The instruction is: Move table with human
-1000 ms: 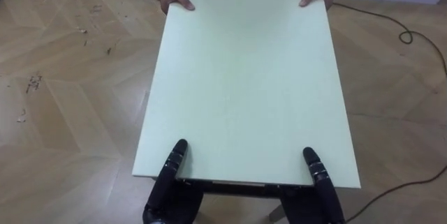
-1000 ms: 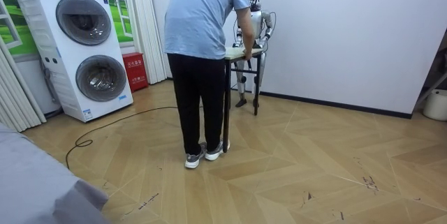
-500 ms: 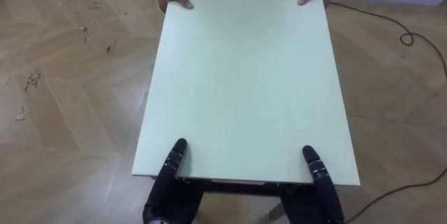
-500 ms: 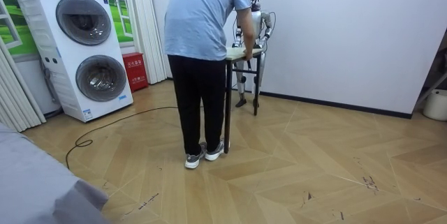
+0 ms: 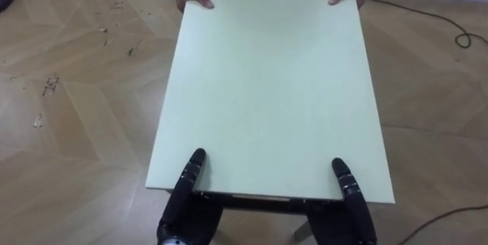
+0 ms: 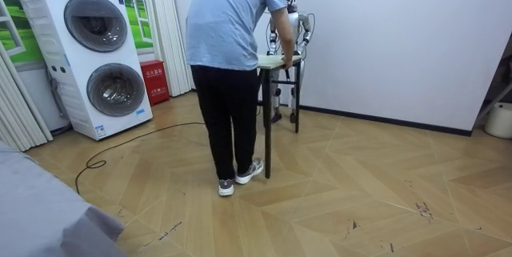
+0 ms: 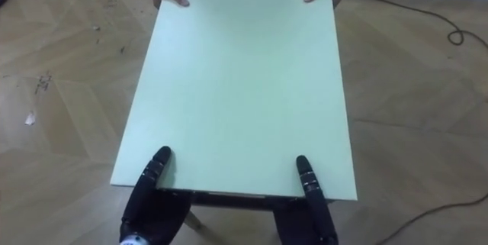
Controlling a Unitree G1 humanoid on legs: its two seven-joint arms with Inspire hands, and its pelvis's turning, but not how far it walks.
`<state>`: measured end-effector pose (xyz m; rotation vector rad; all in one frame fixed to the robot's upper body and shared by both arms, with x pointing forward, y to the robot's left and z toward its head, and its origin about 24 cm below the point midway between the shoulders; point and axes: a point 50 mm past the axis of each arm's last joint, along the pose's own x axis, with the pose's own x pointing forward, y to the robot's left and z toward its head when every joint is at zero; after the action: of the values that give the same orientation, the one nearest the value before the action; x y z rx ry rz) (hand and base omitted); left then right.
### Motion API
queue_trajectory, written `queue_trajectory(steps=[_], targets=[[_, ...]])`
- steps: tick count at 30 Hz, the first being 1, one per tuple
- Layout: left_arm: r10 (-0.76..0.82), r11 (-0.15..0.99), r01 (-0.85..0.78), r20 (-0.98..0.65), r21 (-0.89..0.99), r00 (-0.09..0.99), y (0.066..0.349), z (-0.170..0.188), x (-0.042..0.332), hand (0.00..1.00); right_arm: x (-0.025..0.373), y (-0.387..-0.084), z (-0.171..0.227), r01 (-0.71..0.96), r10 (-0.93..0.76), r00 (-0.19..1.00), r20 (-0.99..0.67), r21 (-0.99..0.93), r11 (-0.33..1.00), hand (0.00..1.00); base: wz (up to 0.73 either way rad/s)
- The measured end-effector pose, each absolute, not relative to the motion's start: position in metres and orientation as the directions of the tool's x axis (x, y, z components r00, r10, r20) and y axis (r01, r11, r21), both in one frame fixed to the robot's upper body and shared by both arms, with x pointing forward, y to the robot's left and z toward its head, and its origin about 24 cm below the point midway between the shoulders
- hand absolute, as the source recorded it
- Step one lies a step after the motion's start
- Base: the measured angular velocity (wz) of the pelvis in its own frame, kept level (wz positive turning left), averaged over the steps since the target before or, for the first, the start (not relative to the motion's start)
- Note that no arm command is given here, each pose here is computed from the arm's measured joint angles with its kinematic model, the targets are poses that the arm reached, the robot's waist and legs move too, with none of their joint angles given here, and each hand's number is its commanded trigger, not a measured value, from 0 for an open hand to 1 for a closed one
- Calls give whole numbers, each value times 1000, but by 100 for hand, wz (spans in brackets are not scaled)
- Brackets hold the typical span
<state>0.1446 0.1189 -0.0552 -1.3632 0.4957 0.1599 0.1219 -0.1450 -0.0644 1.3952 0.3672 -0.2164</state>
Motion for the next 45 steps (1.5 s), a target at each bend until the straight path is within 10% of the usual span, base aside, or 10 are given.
queue_trajectory(steps=[45], targets=[[-82,144,-403,-417,-904,905,124,-49,138,100,156,-139,-50,259,144,941,-305,927,270,100,43]])
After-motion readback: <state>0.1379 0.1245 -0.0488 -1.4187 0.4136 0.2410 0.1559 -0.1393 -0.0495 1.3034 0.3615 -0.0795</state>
